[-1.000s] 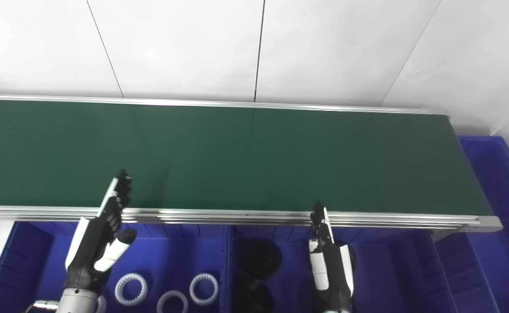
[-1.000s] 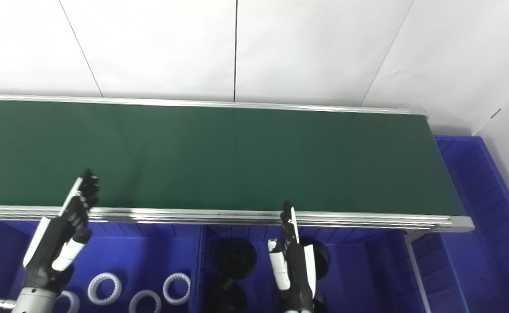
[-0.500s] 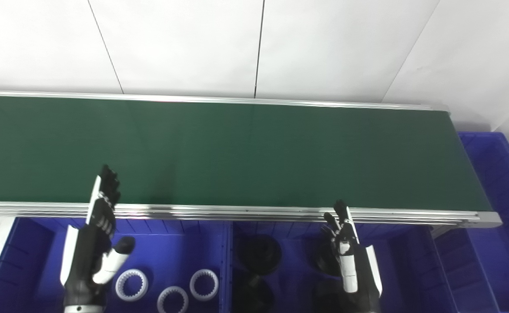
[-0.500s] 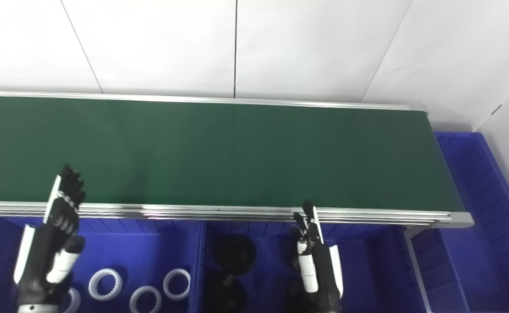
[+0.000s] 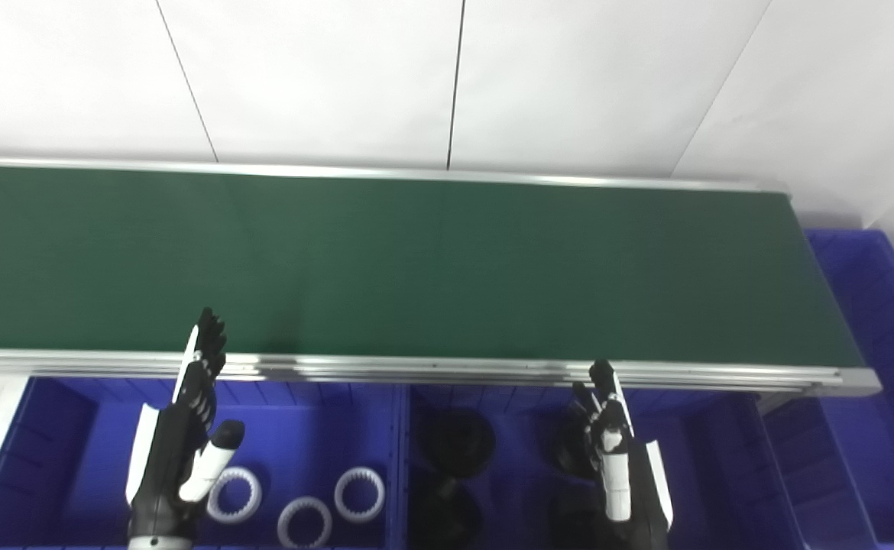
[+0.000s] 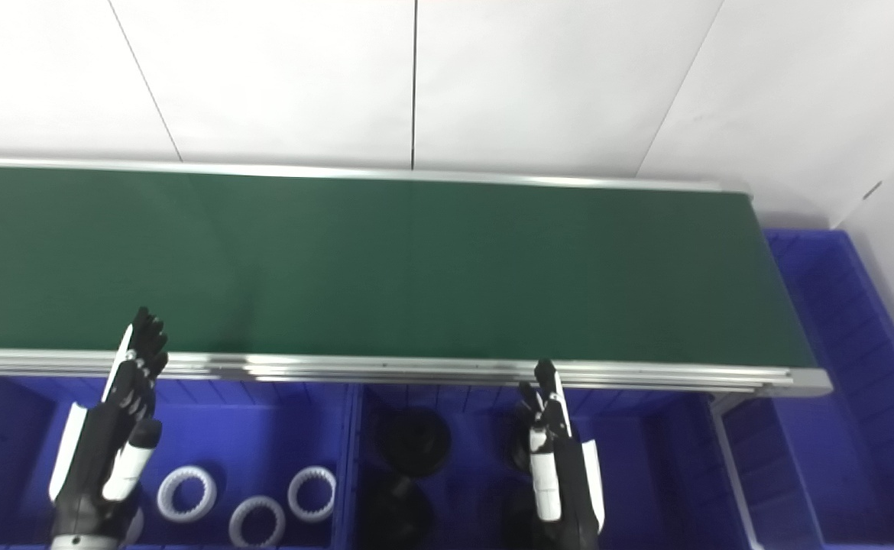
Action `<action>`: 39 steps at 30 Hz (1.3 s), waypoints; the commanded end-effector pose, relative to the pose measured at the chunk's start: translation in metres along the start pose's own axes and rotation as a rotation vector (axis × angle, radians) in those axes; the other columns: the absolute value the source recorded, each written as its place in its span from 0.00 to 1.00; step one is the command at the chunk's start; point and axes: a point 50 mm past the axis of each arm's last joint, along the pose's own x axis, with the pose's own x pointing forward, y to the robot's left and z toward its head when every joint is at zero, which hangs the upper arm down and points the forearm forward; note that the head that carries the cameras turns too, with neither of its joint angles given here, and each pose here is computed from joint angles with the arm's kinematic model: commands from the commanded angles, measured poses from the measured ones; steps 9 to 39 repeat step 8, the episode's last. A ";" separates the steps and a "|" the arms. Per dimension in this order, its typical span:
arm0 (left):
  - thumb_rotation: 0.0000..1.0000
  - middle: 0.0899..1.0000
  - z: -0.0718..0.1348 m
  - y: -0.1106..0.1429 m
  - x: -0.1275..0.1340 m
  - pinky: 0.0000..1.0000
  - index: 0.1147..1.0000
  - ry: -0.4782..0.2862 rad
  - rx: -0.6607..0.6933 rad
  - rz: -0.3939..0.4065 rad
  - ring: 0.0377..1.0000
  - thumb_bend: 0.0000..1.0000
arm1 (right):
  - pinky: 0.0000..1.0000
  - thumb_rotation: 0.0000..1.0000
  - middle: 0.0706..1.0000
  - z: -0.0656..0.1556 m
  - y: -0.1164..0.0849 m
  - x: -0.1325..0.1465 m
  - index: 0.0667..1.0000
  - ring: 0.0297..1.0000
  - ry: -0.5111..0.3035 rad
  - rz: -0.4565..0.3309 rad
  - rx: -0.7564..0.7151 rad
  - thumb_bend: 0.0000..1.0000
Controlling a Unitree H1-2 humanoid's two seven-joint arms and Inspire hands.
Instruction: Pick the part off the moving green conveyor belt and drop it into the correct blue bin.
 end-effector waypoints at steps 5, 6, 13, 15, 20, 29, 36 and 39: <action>0.86 1.00 0.006 -0.001 0.012 1.00 1.00 -0.031 -0.024 -0.031 1.00 0.77 | 0.95 0.99 1.00 0.013 0.004 0.004 1.00 0.96 -0.083 -0.028 0.020 0.80; 0.86 1.00 0.005 -0.001 0.013 1.00 1.00 -0.024 -0.028 -0.038 1.00 0.76 | 0.94 0.99 1.00 0.013 0.004 0.005 1.00 0.96 -0.085 -0.028 0.023 0.80; 0.87 1.00 0.004 0.000 0.014 1.00 1.00 -0.006 -0.040 -0.051 1.00 0.77 | 0.93 0.98 1.00 0.013 0.005 0.007 1.00 0.95 -0.085 -0.034 0.037 0.81; 0.87 1.00 0.004 0.000 0.014 1.00 1.00 -0.006 -0.040 -0.051 1.00 0.77 | 0.93 0.98 1.00 0.013 0.005 0.007 1.00 0.95 -0.085 -0.034 0.037 0.81; 0.87 1.00 0.004 0.000 0.014 1.00 1.00 -0.006 -0.040 -0.051 1.00 0.77 | 0.93 0.98 1.00 0.013 0.005 0.007 1.00 0.95 -0.085 -0.034 0.037 0.81; 0.87 1.00 0.004 0.000 0.014 1.00 1.00 -0.006 -0.040 -0.051 1.00 0.77 | 0.93 0.98 1.00 0.013 0.005 0.007 1.00 0.95 -0.085 -0.034 0.037 0.81; 0.87 1.00 0.004 0.000 0.014 1.00 1.00 -0.006 -0.040 -0.051 1.00 0.77 | 0.93 0.98 1.00 0.013 0.005 0.007 1.00 0.95 -0.085 -0.034 0.037 0.81; 0.87 1.00 0.004 0.000 0.014 1.00 1.00 -0.006 -0.040 -0.051 1.00 0.77 | 0.93 0.98 1.00 0.013 0.005 0.007 1.00 0.95 -0.085 -0.034 0.037 0.81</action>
